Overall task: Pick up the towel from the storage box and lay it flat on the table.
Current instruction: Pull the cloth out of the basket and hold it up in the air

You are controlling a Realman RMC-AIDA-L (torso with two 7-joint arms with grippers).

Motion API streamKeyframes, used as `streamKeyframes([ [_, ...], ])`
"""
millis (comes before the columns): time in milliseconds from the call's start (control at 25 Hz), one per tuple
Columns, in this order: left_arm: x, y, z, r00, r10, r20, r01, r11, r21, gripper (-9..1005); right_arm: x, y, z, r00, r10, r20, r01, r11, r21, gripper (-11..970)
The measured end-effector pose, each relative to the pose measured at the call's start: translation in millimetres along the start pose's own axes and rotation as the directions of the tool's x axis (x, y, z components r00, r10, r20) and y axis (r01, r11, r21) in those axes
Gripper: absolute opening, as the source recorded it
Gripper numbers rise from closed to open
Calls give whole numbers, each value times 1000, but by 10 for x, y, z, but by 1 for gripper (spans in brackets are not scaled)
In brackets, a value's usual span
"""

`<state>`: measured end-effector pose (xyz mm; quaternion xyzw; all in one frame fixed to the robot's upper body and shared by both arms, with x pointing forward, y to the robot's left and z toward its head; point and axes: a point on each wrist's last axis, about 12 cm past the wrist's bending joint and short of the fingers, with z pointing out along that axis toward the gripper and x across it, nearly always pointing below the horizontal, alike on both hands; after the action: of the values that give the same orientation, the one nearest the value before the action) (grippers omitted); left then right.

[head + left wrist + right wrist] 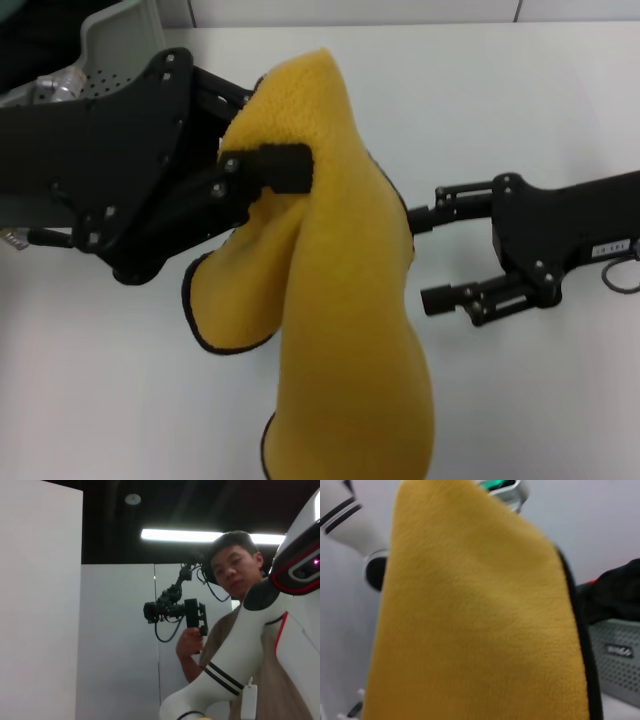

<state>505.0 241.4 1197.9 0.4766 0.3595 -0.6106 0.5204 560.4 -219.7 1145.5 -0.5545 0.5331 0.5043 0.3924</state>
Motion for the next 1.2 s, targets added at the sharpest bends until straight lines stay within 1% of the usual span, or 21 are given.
streamKeyframes([
  [160,4,-4,25,999,2,-34,-1,1000,22,31,4,-1,-85,999,-8,-34,8,1000,6,714],
  [240,5,-16,55,998,14,-55,-11,999,44,31,-10,-8,-144,999,-12,-42,13,1000,14,711],
  [360,18,-29,120,996,35,-79,-28,996,87,32,-17,-15,-169,998,-18,-63,19,1000,7,708],
  [520,30,-47,220,993,58,-101,-43,988,151,32,-40,-37,-124,994,-42,-104,40,999,-24,703],
  [640,29,-48,257,992,66,-106,-47,984,173,31,-69,-57,-90,991,-57,-118,53,998,-40,700],
  [840,22,-43,273,991,76,-106,-56,982,182,31,-104,-82,-7,986,-85,-145,75,994,-74,694],
  [1080,21,-45,274,991,85,-104,-65,981,184,32,-92,-58,135,977,-122,-173,101,987,-126,688],
  [1200,18,-44,270,990,93,-101,-73,981,182,32,-98,-57,161,974,-143,-173,122,984,-128,684],
])
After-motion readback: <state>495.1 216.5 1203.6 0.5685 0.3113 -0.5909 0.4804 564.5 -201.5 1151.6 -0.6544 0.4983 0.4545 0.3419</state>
